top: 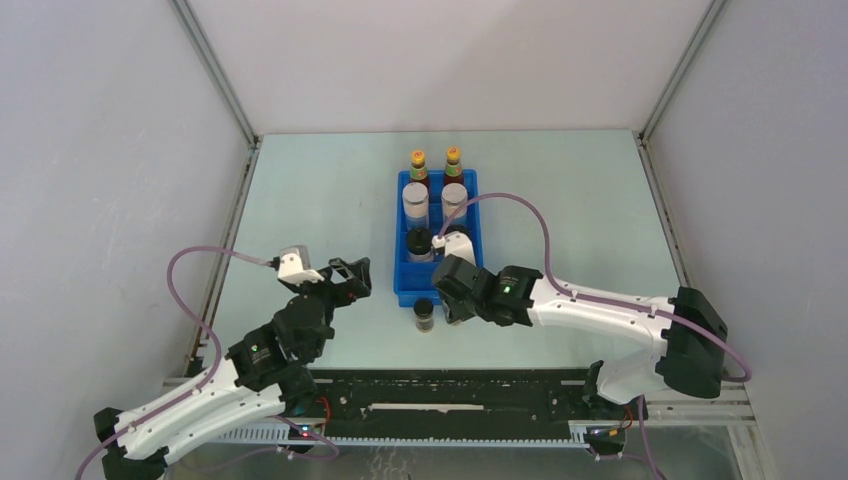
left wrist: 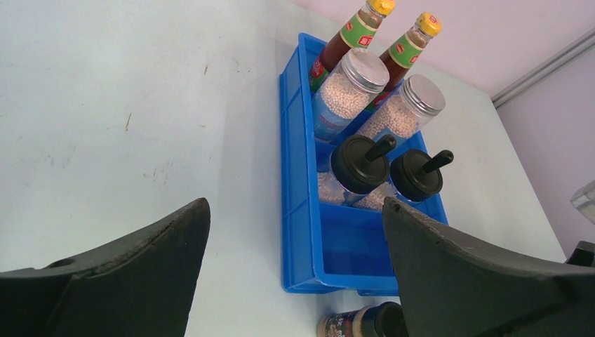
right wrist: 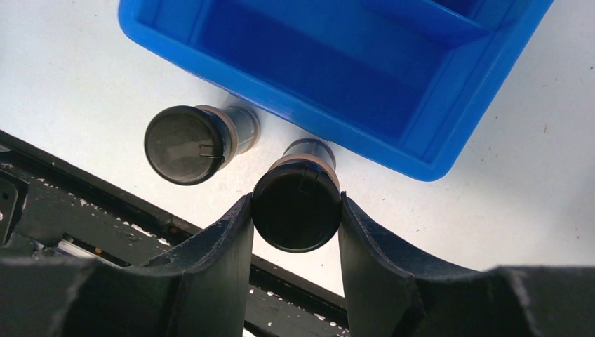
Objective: Organize the condiment bottles
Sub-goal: Pick up the bottle from the center of the board.
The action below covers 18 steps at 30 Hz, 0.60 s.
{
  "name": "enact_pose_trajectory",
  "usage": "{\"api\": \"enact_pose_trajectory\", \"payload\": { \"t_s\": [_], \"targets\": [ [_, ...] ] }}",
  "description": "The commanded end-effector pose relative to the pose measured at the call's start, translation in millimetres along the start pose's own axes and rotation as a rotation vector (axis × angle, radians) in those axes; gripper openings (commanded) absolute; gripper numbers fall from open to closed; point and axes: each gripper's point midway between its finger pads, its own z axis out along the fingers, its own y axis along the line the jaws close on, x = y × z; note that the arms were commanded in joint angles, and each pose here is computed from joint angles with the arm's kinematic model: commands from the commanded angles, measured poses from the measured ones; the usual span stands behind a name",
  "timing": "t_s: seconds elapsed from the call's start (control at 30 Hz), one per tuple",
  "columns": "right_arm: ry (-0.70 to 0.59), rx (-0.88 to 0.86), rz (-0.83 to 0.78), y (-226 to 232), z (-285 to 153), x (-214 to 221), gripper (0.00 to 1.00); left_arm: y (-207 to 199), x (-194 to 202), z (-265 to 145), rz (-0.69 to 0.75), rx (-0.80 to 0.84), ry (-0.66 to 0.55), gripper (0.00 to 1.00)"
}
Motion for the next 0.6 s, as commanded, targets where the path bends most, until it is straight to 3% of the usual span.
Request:
{"api": "enact_pose_trajectory", "payload": {
  "t_s": [0.0, 0.57],
  "targets": [
    [-0.082, -0.024, 0.003, 6, -22, -27, 0.0, 3, -2, 1, -0.004, -0.018, -0.028, 0.96],
    [-0.108, -0.032, 0.005, 6, -47, -39, 0.0, 0, -7, 0, 0.0, -0.012, -0.032, 0.95]
  ]
}}
